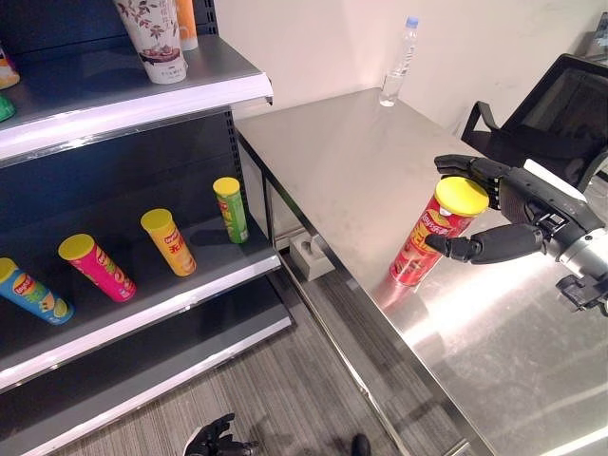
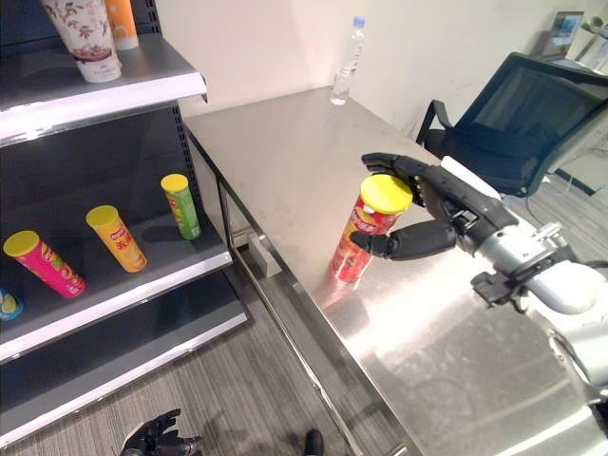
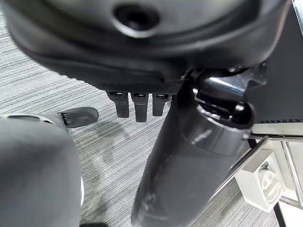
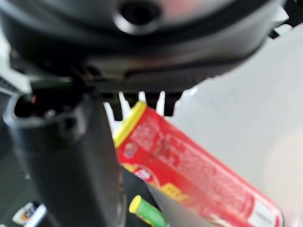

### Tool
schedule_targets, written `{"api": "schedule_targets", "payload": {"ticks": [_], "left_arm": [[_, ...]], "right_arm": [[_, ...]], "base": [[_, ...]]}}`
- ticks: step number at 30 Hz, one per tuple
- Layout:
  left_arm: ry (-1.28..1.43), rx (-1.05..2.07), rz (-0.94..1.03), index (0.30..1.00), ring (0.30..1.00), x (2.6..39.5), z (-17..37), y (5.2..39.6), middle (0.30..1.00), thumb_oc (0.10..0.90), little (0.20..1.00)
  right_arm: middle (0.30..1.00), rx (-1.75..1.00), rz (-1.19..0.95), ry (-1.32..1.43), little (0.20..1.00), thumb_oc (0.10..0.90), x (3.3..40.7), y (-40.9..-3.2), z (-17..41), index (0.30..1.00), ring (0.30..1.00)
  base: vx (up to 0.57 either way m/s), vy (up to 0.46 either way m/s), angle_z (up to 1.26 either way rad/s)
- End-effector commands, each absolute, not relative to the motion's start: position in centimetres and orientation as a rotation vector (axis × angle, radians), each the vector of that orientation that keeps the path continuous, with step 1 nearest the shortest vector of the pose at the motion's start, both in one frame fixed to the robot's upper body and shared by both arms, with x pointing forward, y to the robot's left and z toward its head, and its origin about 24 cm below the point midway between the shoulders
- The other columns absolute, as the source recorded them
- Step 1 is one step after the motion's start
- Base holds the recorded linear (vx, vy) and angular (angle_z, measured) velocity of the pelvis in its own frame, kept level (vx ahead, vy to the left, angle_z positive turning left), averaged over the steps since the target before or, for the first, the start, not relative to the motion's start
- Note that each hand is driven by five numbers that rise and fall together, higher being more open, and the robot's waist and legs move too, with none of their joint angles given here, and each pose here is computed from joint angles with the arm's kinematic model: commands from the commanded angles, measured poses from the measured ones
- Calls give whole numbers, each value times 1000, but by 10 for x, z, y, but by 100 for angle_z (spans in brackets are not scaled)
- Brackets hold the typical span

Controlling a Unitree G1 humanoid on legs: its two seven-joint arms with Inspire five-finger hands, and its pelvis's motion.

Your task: Put the goods on the table back onto the shelves and tidy them up.

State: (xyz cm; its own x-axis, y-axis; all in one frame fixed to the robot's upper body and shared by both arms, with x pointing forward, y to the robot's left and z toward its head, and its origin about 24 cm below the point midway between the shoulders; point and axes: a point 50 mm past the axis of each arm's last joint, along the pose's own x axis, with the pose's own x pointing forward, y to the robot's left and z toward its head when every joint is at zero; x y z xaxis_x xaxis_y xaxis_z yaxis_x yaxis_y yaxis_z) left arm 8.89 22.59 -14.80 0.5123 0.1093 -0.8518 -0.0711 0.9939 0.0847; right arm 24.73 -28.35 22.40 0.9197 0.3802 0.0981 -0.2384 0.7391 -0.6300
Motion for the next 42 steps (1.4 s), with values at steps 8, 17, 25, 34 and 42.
{"api": "schedule_targets", "payload": {"ticks": [8, 17, 25, 34, 42], "left_arm": [[932, 116, 96, 900, 900, 112, -136, 244, 900, 800, 900], [930, 122, 91, 900, 900, 112, -136, 245, 900, 800, 900], [924, 123, 87, 900, 900, 114, -134, 246, 900, 800, 900], [927, 121, 99, 900, 900, 112, -134, 248, 900, 800, 900], [918, 115, 137, 900, 900, 113, -133, 252, 900, 800, 900]], "right_arm": [[900, -789, 394, -209, 900, 800, 248, -282, 239, 900, 900], [900, -916, 430, -105, 900, 800, 254, -284, 240, 900, 900], [300, -1010, 399, -8, 300, 400, 258, -296, 237, 300, 300], [300, -1010, 365, -38, 300, 400, 255, -297, 238, 300, 300], [300, -935, 289, -172, 300, 400, 251, -296, 244, 300, 300]], "base": [[0, 0, 0], [0, 0, 0], [0, 0, 0], [0, 0, 0], [-3, -4, 0]]}}
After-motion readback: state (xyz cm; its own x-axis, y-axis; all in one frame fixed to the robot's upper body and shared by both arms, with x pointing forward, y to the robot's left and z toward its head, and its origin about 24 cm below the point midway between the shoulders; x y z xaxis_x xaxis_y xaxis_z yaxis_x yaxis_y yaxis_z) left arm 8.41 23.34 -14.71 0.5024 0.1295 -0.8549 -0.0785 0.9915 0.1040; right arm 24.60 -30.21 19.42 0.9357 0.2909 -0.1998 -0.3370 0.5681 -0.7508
